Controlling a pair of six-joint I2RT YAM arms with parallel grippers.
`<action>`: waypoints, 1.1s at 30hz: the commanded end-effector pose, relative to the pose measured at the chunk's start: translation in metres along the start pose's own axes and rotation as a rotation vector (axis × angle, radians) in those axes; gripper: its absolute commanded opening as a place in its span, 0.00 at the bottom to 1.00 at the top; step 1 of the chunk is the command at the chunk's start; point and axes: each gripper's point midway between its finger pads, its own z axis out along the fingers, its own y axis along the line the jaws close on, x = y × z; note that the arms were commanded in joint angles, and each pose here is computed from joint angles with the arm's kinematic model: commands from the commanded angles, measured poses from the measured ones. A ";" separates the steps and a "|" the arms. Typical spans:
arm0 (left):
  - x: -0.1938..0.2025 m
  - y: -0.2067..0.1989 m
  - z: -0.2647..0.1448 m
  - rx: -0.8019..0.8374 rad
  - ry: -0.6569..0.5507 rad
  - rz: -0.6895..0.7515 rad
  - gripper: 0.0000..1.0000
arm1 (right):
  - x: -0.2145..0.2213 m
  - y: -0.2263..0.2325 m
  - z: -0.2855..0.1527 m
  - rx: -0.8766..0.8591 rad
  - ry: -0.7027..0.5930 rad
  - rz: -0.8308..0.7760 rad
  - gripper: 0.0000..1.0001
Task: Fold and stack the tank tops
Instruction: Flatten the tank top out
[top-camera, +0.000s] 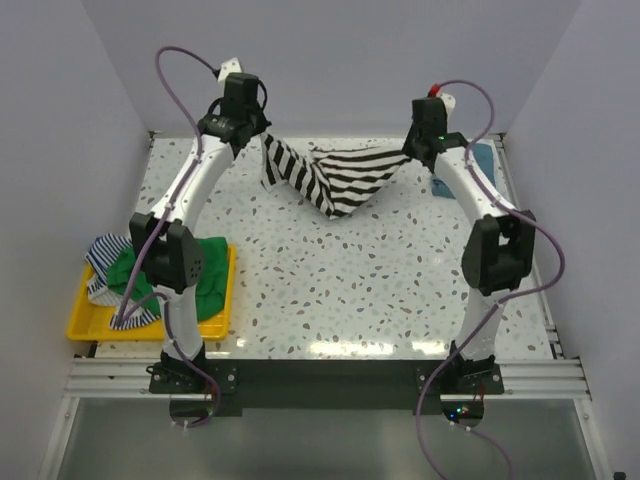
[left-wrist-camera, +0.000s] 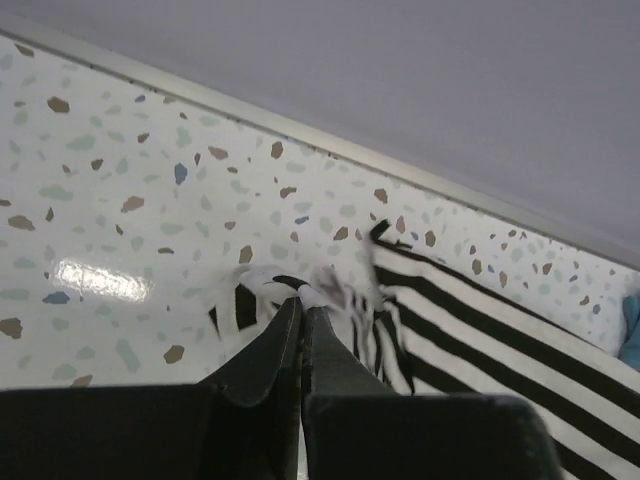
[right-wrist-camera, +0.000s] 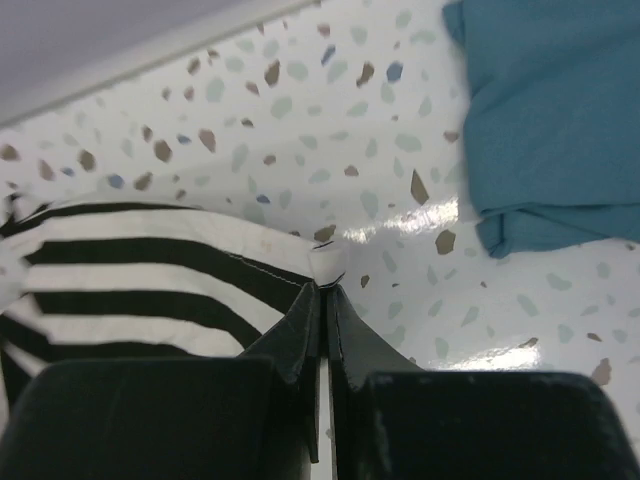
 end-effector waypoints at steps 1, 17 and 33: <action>-0.086 0.005 -0.061 0.009 -0.201 -0.008 0.00 | -0.091 -0.015 -0.080 -0.036 -0.239 0.091 0.00; 0.143 0.090 -0.028 0.037 0.285 -0.175 0.00 | 0.068 -0.108 -0.101 0.079 -0.033 0.185 0.25; 0.188 0.125 0.007 -0.078 0.429 -0.223 0.00 | 0.068 0.028 -0.028 -0.295 0.074 -0.032 0.66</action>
